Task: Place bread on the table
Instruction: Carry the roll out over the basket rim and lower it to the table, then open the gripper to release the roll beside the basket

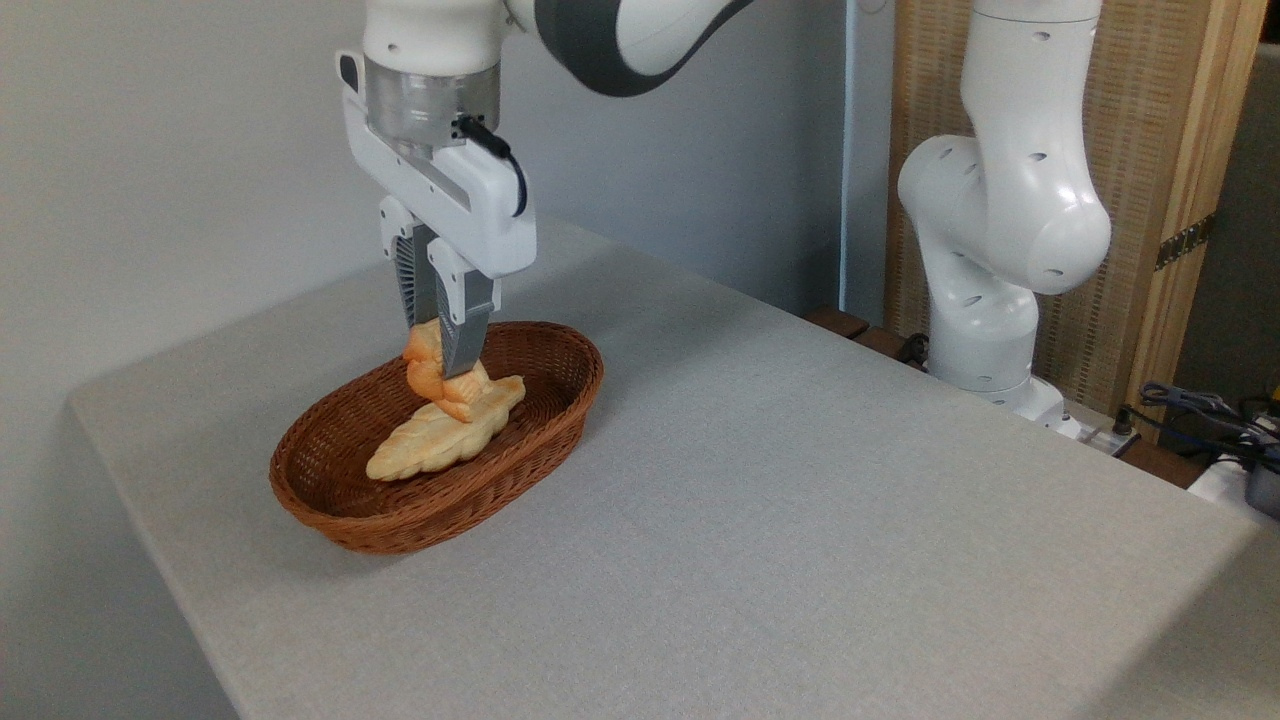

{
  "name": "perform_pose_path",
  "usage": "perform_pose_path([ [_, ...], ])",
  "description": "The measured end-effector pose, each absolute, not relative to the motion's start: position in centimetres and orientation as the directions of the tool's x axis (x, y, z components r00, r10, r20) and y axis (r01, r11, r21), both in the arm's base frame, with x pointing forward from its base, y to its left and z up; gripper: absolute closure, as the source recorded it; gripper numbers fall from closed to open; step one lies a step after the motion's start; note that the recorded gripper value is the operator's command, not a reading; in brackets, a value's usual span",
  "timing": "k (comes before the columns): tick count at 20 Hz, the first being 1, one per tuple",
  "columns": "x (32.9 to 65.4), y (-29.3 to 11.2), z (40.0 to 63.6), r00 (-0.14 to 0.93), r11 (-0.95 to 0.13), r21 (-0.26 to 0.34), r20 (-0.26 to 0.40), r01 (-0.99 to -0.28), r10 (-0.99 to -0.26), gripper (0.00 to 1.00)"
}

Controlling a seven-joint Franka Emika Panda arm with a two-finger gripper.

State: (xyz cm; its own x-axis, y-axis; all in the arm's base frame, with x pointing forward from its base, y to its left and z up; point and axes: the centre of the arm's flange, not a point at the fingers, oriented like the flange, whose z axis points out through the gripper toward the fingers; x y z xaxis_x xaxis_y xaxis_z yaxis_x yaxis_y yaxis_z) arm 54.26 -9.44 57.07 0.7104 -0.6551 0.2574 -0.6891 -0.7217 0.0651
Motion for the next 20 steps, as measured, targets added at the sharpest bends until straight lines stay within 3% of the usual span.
perform_pose_path([
  [2, 54.9, -5.4, 58.1, 0.708, -0.730, 0.011, 0.254, -0.683, -0.659, 0.43],
  [4, 54.9, -2.8, 57.8, 0.693, -0.712, -0.021, 0.209, -0.702, -0.690, 0.28],
  [5, 54.7, -2.3, 57.0, 0.677, -0.688, -0.035, 0.145, -0.725, -0.721, 0.16],
  [7, 54.7, -2.1, 55.4, 0.661, -0.662, -0.044, 0.042, -0.748, -0.749, 0.00],
  [10, 55.0, -2.3, 54.2, 0.650, -0.650, -0.038, 0.001, -0.759, -0.760, 0.00],
  [20, 54.7, -2.2, 55.0, 0.650, -0.649, -0.046, 0.014, -0.759, -0.760, 0.00],
])
